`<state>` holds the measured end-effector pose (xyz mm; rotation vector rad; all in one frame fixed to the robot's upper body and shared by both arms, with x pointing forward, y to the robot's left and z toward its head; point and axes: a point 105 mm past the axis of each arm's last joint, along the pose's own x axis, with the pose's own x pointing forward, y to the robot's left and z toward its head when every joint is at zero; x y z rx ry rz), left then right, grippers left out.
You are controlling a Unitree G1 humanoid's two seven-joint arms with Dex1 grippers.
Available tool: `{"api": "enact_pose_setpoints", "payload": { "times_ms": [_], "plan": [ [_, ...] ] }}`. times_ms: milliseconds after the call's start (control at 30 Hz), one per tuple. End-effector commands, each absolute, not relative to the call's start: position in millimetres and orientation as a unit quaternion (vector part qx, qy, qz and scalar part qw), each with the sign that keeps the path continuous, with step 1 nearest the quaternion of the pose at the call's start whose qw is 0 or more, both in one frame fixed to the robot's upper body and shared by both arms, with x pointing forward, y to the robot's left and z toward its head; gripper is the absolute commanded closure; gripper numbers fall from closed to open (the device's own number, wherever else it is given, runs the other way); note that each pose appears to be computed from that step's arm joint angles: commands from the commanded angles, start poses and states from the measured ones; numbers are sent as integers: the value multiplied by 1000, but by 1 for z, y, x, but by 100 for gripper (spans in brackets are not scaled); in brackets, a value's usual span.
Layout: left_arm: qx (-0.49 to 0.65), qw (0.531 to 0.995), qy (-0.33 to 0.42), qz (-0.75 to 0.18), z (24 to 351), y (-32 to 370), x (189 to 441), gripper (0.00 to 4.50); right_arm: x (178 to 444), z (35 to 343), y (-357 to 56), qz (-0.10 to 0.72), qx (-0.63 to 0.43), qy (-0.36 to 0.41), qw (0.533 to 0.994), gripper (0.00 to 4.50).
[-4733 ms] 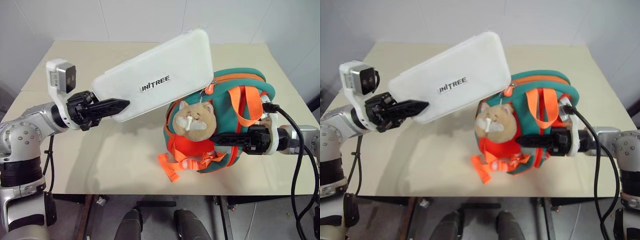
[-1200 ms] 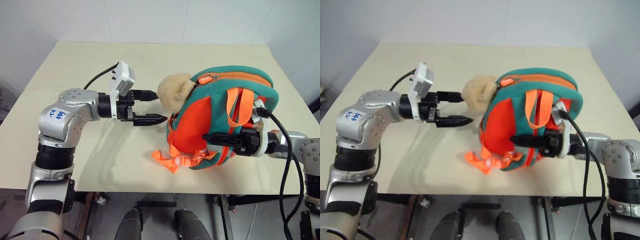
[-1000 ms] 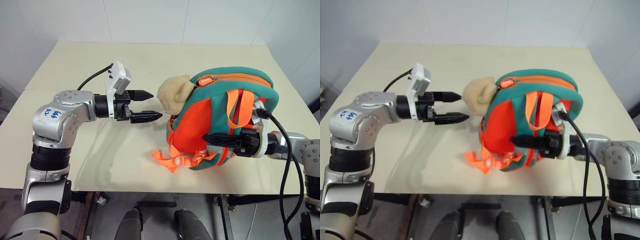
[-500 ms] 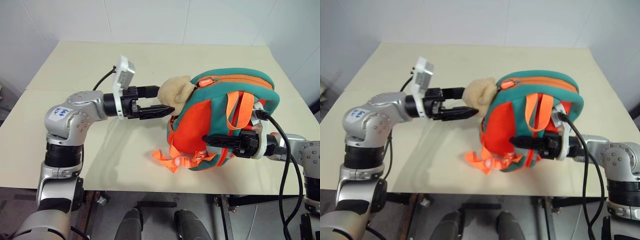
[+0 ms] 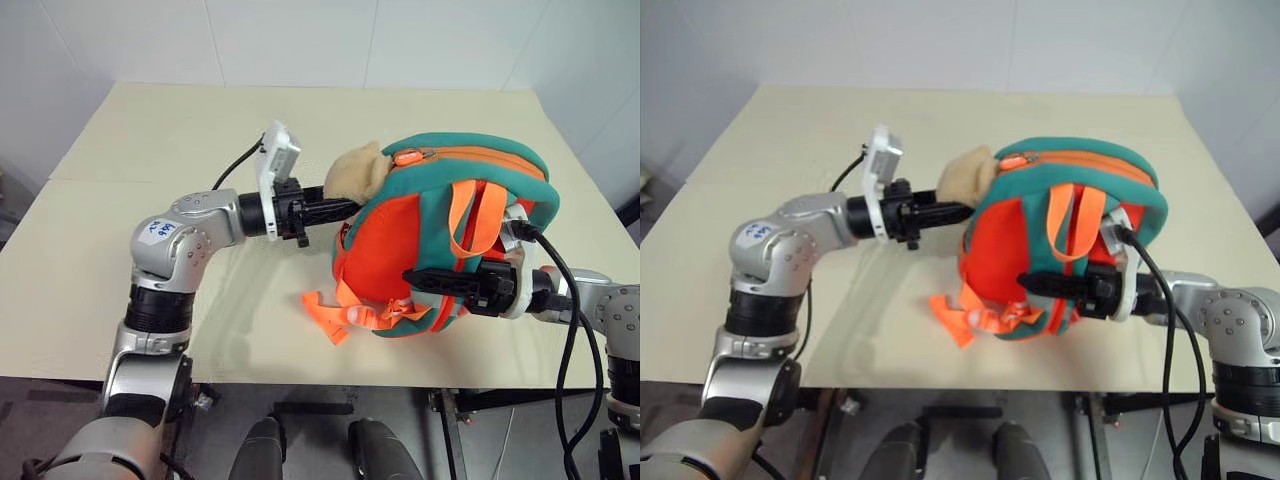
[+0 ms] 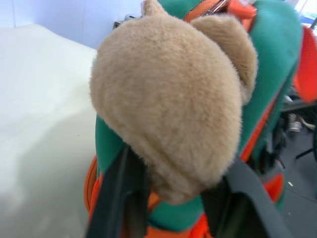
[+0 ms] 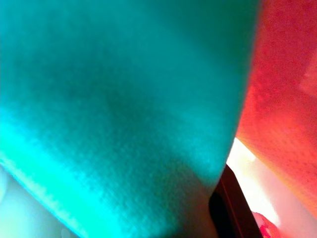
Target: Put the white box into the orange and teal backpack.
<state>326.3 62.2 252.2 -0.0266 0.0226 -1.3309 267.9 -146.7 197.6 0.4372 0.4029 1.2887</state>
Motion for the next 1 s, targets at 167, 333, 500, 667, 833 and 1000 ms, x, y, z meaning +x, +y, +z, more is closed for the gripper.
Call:
{"api": "enact_pose_setpoints", "payload": {
  "times_ms": [167,333,500,667,833,1000],
  "plan": [
    [23,815,-18,-579,256,109,334,402,264,202,-145,597,201,172,757,446],
    [43,837,44,-544,217,127,351,402,265,202,-145,597,203,172,757,446],
    [29,826,90,-556,175,109,357,402,264,204,-143,598,201,171,757,446],
    [54,808,149,-568,132,92,355,402,262,204,-144,596,201,171,758,446],
    [65,800,199,-562,100,93,345,402,261,201,-141,596,193,174,760,446],
    [76,813,175,-550,114,113,338,402,268,191,-146,565,125,165,798,446]
  ]
}}
